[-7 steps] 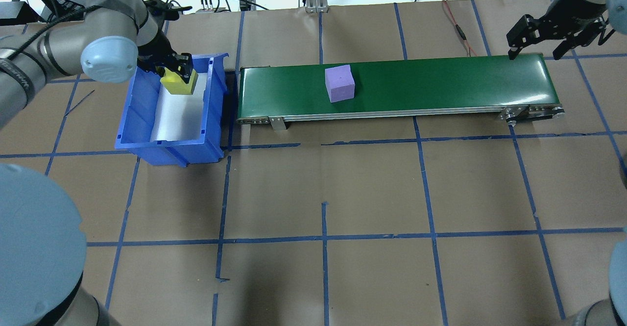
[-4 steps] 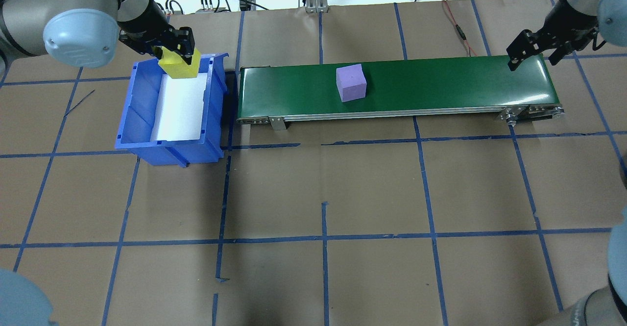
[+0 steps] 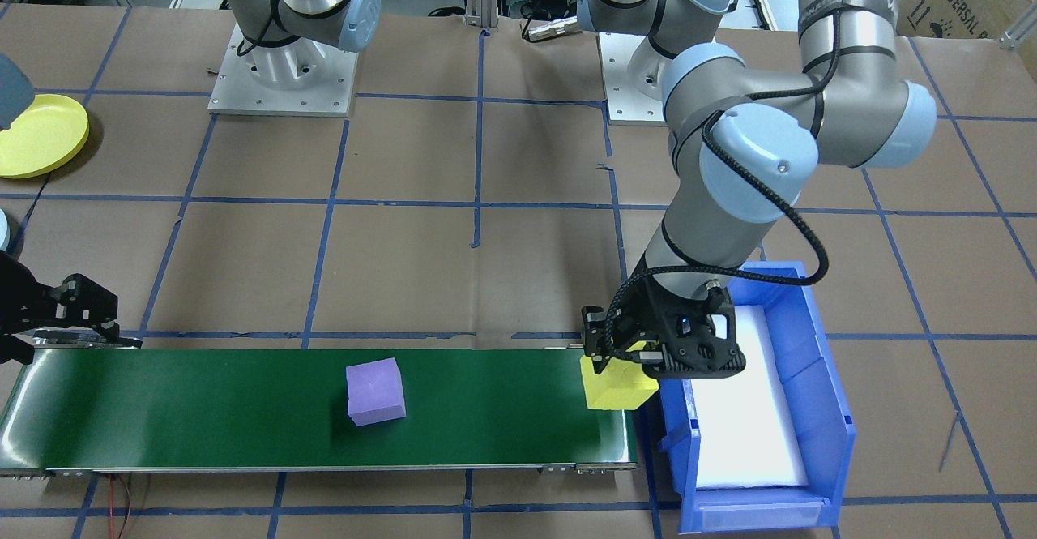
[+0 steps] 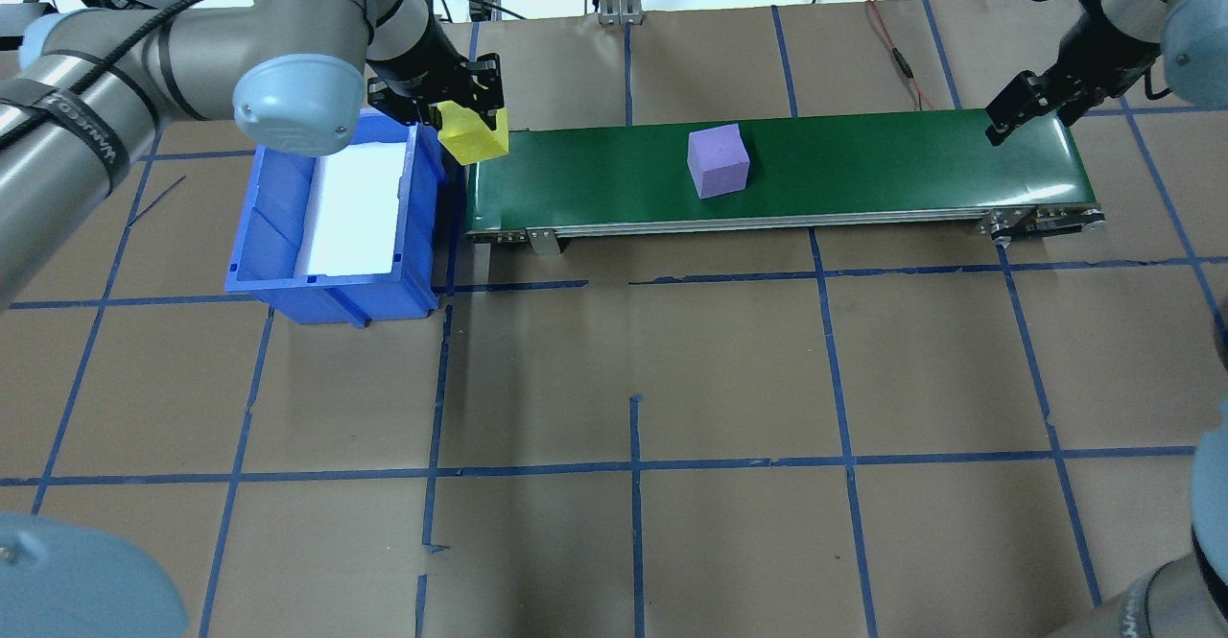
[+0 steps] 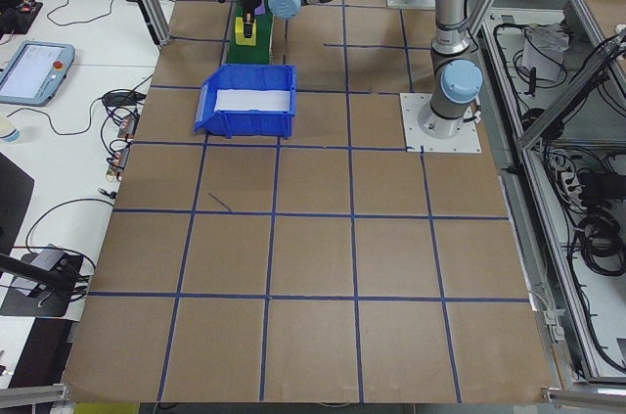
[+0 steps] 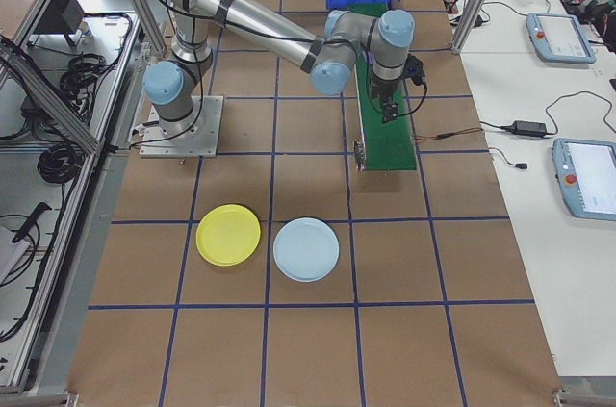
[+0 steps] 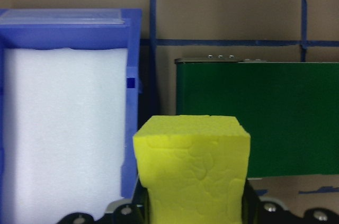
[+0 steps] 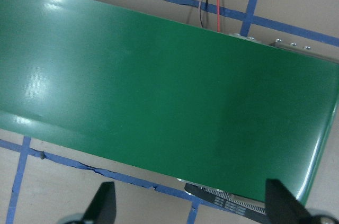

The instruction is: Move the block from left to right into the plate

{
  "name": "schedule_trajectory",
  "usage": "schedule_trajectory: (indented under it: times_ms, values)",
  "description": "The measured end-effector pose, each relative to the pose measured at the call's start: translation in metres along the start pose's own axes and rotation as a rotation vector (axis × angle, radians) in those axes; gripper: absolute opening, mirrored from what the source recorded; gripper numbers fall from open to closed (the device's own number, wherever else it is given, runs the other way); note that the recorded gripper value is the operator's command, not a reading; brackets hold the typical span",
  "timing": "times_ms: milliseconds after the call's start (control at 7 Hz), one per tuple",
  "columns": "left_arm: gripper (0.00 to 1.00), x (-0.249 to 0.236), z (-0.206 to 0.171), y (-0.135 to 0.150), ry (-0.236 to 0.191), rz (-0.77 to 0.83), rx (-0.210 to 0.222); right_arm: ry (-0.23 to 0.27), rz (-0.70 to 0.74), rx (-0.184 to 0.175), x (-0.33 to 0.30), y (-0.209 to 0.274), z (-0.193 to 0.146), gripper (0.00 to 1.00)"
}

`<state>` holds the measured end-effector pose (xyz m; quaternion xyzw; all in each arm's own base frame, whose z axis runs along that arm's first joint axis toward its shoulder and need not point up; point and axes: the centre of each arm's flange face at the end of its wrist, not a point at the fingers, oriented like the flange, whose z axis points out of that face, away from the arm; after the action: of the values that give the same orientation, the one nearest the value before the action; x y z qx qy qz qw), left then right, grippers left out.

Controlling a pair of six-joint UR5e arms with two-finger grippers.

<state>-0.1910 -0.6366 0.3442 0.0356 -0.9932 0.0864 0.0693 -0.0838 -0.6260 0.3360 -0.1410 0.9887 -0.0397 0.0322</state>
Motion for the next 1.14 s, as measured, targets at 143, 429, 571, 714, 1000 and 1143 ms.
schedule_trajectory:
  times_ms: [143,429,571,714,1000,1143]
  values:
    - [0.78,0.008,0.029,-0.004,0.01,-0.008,0.002,0.002,-0.007,0.025,0.0,0.0,0.002,1.0]
    - [1.0,0.02,0.069,-0.007,0.016,-0.016,0.007,0.039,-0.017,0.103,0.009,-0.001,-0.007,1.0]
    - [1.0,0.022,0.066,-0.007,0.014,-0.014,0.02,0.029,-0.076,0.124,0.011,0.0,-0.004,1.0]
    - [1.0,0.022,0.046,-0.005,-0.008,-0.01,0.037,0.024,-0.153,0.129,0.012,0.002,-0.001,1.0]
    - [1.0,0.02,-0.04,0.02,-0.082,-0.007,0.026,0.027,-0.277,0.127,0.02,0.009,0.0,1.0]
    - [1.0,0.015,-0.091,0.045,-0.124,-0.01,-0.003,0.013,-0.355,0.123,0.022,0.011,0.003,1.0]
